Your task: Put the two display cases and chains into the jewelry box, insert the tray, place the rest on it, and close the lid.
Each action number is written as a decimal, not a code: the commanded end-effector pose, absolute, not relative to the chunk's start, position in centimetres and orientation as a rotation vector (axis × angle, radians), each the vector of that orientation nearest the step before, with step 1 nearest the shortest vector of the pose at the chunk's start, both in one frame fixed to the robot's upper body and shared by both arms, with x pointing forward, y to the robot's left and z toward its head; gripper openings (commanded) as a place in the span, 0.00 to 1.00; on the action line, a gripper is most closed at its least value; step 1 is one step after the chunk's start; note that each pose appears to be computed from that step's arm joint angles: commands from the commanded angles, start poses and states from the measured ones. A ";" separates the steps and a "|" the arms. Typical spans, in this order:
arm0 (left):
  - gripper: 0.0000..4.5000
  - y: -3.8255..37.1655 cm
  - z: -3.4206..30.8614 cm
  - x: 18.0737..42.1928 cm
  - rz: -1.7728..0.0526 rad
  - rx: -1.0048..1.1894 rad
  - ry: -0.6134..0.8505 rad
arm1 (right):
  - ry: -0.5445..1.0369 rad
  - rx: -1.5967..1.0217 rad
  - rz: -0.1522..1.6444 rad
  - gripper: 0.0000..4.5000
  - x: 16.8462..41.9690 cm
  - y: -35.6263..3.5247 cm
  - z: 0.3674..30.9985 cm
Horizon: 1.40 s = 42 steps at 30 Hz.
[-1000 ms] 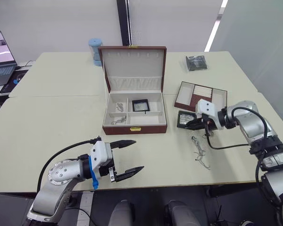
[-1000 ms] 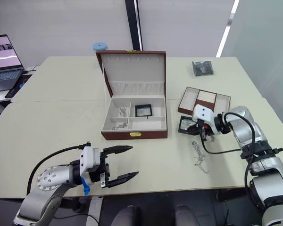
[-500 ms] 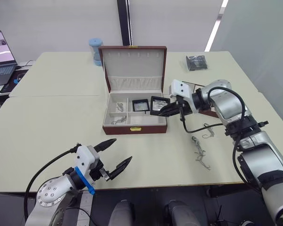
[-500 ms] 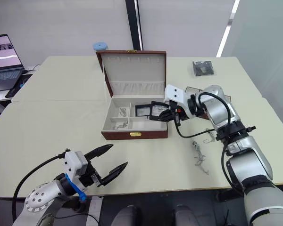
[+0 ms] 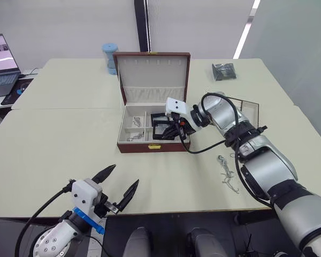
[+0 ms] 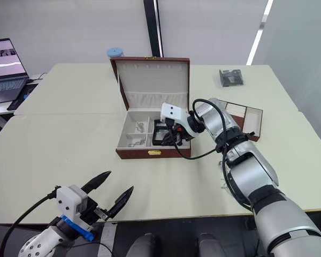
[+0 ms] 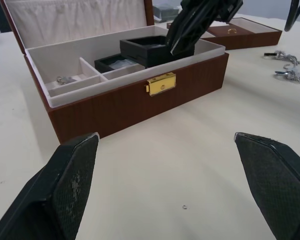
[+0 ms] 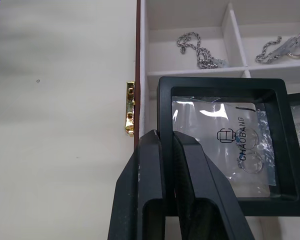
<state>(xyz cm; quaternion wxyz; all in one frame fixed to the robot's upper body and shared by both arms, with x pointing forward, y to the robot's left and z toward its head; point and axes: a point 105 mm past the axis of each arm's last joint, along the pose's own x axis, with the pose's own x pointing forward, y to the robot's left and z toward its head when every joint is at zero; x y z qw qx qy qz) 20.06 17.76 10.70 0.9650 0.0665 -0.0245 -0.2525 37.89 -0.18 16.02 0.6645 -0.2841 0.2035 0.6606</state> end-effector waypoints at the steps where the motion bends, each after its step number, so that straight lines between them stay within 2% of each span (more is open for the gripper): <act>1: 1.00 17.6 12.0 19.8 -0.492 0.163 -0.105 | 0.424 -0.670 1.501 0.00 38.0 0.4 17.2; 9: 1.00 17.3 11.8 19.8 -0.493 0.154 -0.100 | 0.433 -0.661 1.500 0.00 38.2 0.4 17.0; 11: 1.00 17.2 11.8 19.8 -0.497 0.154 -0.100 | 0.427 -0.660 1.496 0.16 38.3 0.4 17.1; 20: 1.00 16.9 12.2 20.5 -0.522 0.154 -0.110 | 0.391 -0.625 1.457 0.68 38.9 -0.1 18.2; 24: 1.00 16.8 12.3 20.7 -0.534 0.151 -0.104 | 0.377 -0.598 1.438 0.95 39.2 -0.4 18.5; 25: 1.00 16.8 12.3 20.8 -0.536 0.151 -0.104 | 0.374 -0.592 1.436 0.99 39.2 -0.4 18.6; 33: 1.00 17.0 12.1 21.4 -0.546 0.143 -0.095 | 0.314 -0.487 1.439 0.99 39.2 -0.9 19.6; 38: 1.00 19.3 12.1 22.4 -0.462 0.124 -0.063 | 0.024 -0.321 1.422 0.99 38.8 -2.7 22.2; 42: 1.00 22.7 12.1 23.1 -0.399 0.110 -0.004 | -0.061 -0.172 1.326 0.99 38.1 -7.1 22.0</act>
